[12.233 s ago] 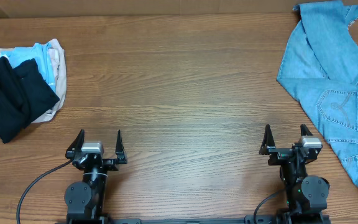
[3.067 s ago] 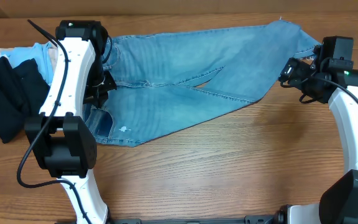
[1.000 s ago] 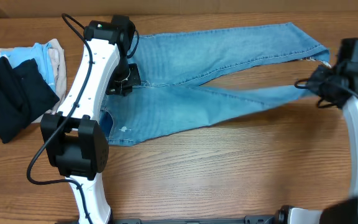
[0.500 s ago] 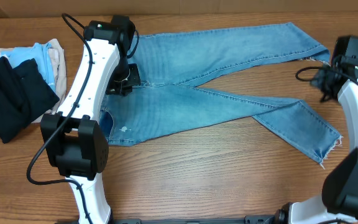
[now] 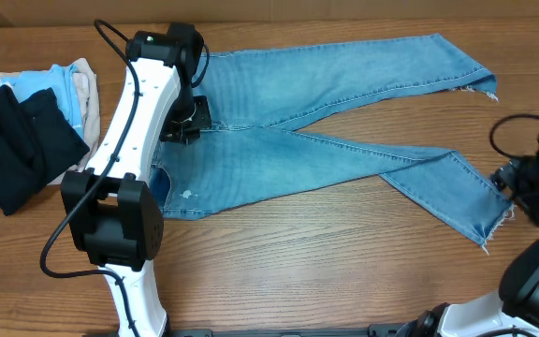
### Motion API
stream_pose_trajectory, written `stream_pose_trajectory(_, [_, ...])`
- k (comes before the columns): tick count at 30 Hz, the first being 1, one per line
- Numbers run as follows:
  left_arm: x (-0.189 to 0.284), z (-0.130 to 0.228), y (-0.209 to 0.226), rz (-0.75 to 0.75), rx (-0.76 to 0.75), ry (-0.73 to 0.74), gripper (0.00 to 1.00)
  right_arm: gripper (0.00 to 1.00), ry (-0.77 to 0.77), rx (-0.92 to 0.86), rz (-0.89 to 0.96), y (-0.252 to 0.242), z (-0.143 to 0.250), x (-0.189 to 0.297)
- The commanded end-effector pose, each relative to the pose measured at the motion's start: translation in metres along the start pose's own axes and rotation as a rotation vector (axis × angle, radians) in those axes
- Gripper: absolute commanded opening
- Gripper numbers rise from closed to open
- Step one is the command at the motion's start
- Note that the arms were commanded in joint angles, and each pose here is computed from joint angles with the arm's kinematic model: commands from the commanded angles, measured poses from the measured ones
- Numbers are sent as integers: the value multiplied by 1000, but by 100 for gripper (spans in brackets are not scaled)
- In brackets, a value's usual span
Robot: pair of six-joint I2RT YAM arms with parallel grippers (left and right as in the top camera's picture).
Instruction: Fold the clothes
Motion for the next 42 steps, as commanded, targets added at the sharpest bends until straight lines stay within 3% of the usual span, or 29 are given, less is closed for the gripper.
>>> stream_pose_trajectory(1, [1, -1, 2, 0, -21, -6, 11, 80, 42, -18, -46, -1, 12, -13])
stream_pose_trajectory(11, [1, -1, 3, -1, -21, -5, 13, 77, 73, -19, -38, -5, 44, -67])
stream_pose_trajectory(13, [1, -1, 3, -1, -21, -6, 13, 70, 65, -21, -56, -4, 46, -74])
stream_pose_trajectory(16, [1, -1, 2, 0, -21, -5, 13, 47, 55, -26, -102, 1, 49, -82])
stream_pose_trajectory(18, [1, -1, 3, 0, -21, -5, 13, 11, 50, -29, -130, 5, 48, -84])
stream_pose_trajectory(19, [1, -1, 3, 0, -21, -5, 13, 4, 44, -30, -136, 6, 47, -84])
stream_pose_trajectory(23, [1, 0, 3, -1, -21, -5, 13, 4, 16, -52, -104, -1, 35, -71])
stream_pose_trajectory(33, [1, -1, 3, -1, -21, -5, 15, 4, -320, -151, -31, -40, -58, 48])
stream_pose_trajectory(37, [1, 0, 3, -1, -21, -4, 19, 4, -344, -130, -38, -38, -64, 51])
stream_pose_trajectory(40, [1, 1, 3, -4, -21, 4, 31, 4, -324, -124, -27, -38, -62, 44])
stream_pose_trajectory(42, [0, 3, 3, -5, -21, 12, 34, 4, -318, -123, -25, -38, -61, 43])
Point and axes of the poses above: each gripper's point midway between its finger pads, its own x axis back along the fingers, its own y axis along the line the jaws close on, z = x × y, the point moved 6 cm from there along x, back along the fingers, and after that the axes turned 3 degrees about -x, right-handed, at the moved point
